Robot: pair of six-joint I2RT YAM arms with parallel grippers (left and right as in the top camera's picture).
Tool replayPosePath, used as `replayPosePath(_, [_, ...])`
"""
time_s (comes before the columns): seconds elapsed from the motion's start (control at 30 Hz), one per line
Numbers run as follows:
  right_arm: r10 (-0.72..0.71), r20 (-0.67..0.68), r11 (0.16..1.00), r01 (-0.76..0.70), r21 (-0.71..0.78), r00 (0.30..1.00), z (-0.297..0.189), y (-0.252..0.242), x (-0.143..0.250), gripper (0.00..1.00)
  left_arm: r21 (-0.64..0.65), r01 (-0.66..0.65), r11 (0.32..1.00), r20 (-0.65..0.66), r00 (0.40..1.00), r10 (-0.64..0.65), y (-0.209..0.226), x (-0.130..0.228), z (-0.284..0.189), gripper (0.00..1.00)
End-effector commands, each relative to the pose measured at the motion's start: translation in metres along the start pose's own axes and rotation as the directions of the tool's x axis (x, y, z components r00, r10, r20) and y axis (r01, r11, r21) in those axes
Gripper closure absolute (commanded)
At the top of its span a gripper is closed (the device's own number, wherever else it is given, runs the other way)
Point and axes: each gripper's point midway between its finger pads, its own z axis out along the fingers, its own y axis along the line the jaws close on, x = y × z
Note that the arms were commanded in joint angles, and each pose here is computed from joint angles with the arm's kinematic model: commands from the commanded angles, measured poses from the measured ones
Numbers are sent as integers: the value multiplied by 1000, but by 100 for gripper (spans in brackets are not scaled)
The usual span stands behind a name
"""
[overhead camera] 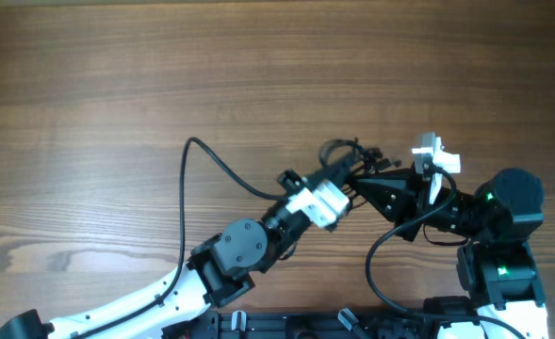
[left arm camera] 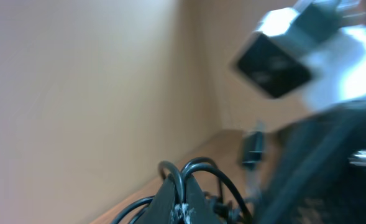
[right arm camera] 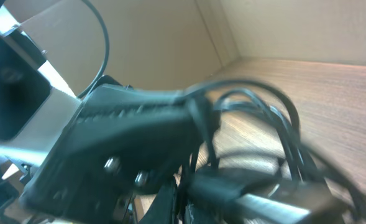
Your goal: Untangle cables
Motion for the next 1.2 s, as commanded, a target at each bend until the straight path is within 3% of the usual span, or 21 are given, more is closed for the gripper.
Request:
replayPosePath(0.0, [-12, 6, 1000, 12, 24, 1000, 0, -3, -1, 95, -236, 7, 972, -10, 1000, -10, 56, -6, -4, 96])
replayPosePath(0.07, [43, 11, 992, -44, 117, 999, -1, -20, 3, 95, -252, 15, 968, 10, 1000, -13, 63, -14, -8, 96])
replayPosePath(0.1, [76, 14, 981, -78, 177, 997, -3, -31, 7, 76, -254, 19, 967, 19, 1000, -14, 64, -17, -9, 96])
replayPosePath(0.13, [123, 21, 958, -124, 258, 992, -6, -46, 13, 42, -253, 23, 967, 29, 999, -16, 65, -21, -11, 96])
replayPosePath(0.17, [164, 32, 934, -166, 316, 986, -9, -56, 17, 23, -243, 25, 970, 37, 999, -16, 64, -23, -11, 96])
replayPosePath(0.2, [180, 37, 918, -182, 352, 983, -12, -63, 20, 5, -220, 24, 975, 46, 999, -15, 60, -25, -10, 96])
replayPosePath(0.23, [185, 37, 915, -186, 359, 982, -12, -64, 20, 1, -176, 22, 984, 59, 998, -12, 53, -28, -9, 96])
replayPosePath(0.33, [203, 47, 911, -206, 358, 978, -12, -64, 20, 0, -58, 13, 998, 94, 996, -7, 33, -34, -7, 96])
replayPosePath(0.6, [201, 70, 912, -213, 350, 977, -14, -58, 13, 0, -1, -51, 999, -25, 998, 50, 20, -4, -6, 96])
replayPosePath(0.8, [142, 134, 868, -188, 459, 981, -32, -59, 6, 1, 236, -72, 969, -26, 996, 80, -22, 5, -11, 96])
replayPosePath(1.0, [54, 148, 820, -129, 557, 987, -50, -60, 5, 1, 524, -89, 847, 87, 995, 50, -40, -7, -33, 96])
replayPosePath(1.17, [40, 141, 856, -107, 506, 989, -44, -50, 1, 0, 716, -138, 684, 170, 985, 21, -24, -9, -69, 96])
